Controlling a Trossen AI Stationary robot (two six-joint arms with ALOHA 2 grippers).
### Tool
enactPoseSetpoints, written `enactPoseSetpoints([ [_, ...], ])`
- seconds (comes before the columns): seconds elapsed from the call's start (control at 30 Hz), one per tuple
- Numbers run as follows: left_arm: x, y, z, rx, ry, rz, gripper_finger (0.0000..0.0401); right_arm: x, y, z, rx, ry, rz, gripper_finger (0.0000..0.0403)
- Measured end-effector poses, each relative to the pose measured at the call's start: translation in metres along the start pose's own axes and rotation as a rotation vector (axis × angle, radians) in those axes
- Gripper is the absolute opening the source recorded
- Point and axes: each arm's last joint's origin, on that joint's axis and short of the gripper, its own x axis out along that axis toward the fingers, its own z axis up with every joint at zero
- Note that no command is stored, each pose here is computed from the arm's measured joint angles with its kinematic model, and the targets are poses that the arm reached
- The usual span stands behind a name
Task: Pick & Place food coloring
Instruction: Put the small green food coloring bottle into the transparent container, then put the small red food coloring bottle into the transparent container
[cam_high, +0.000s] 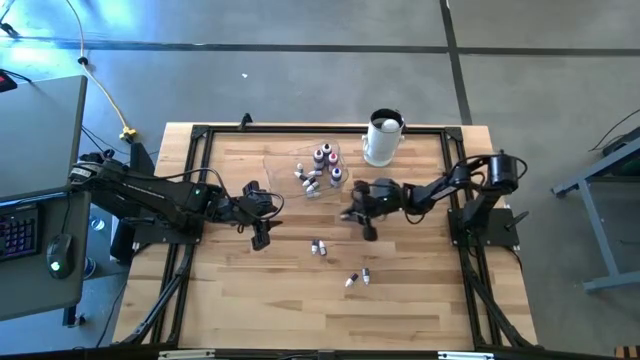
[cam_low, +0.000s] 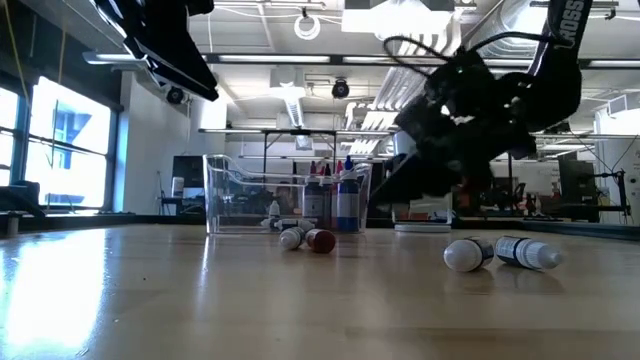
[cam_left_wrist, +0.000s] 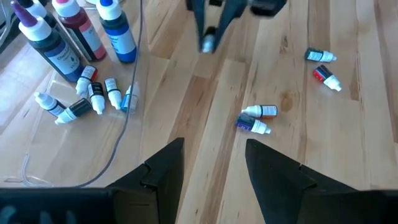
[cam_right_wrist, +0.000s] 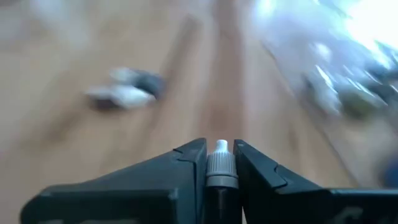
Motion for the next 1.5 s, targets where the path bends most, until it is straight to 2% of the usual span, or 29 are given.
enactPoseSetpoints([
  [0.07, 0.000, 0.000, 0.000, 0.000, -0.001, 0.000, 0.0168, 0.006, -0.001, 0.008, -0.020, 0.014, -0.026, 0.0072],
  [0.2, 0.000, 0.000, 0.001, -0.003, -0.008, -0.002, 0.0168, 0.019, -0.006, 0.051, -0.157, -0.102, -0.034, 0.0065],
  [0.27, 0.000, 0.000, 0.001, -0.004, -0.010, -0.002, 0.0168, 0.025, -0.013, 0.075, -0.202, -0.130, -0.075, 0.0060],
  [0.37, 0.000, -0.001, 0.002, -0.006, -0.016, -0.005, 0.0168, 0.029, -0.031, 0.114, -0.190, -0.134, -0.213, 0.0061],
  [0.43, 0.000, -0.001, 0.002, -0.007, -0.016, -0.005, 0.0168, 0.030, -0.045, 0.134, -0.167, -0.097, -0.264, 0.0067],
  [0.53, 0.000, -0.001, 0.002, -0.007, -0.017, -0.005, 0.0168, 0.034, -0.066, 0.148, -0.095, 0.017, -0.309, 0.0072],
  [0.67, 0.000, -0.001, 0.002, -0.008, -0.018, -0.006, 0.0168, 0.050, -0.091, 0.140, 0.005, 0.144, -0.373, 0.0068],
  [0.83, 0.000, -0.001, 0.003, -0.010, -0.023, -0.008, 0.0168, 0.079, -0.109, 0.116, 0.051, 0.340, -0.349, 0.0064],
  [0.93, 0.000, -0.001, 0.002, -0.009, -0.023, -0.008, 0.0168, 0.093, -0.113, 0.109, 0.046, 0.445, -0.340, 0.0070],
  [1.0, 0.000, -0.001, 0.002, -0.009, -0.022, -0.008, 0.0168, 0.098, -0.116, 0.107, 0.016, 0.497, -0.374, 0.0075],
  [1.1, 0.000, -0.001, 0.002, -0.015, -0.023, -0.008, 0.0168, 0.102, -0.116, 0.112, -0.018, 0.509, -0.426, 0.0083],
  [1.4, 0.000, -0.001, 0.002, -0.040, -0.022, -0.009, 0.0168, 0.102, -0.108, 0.125, -0.099, 0.496, -0.431, 0.0129],
  [1.5, 0.000, -0.001, 0.002, -0.040, -0.022, -0.008, 0.0168, 0.098, -0.100, 0.132, -0.162, 0.517, -0.456, 0.0147],
])
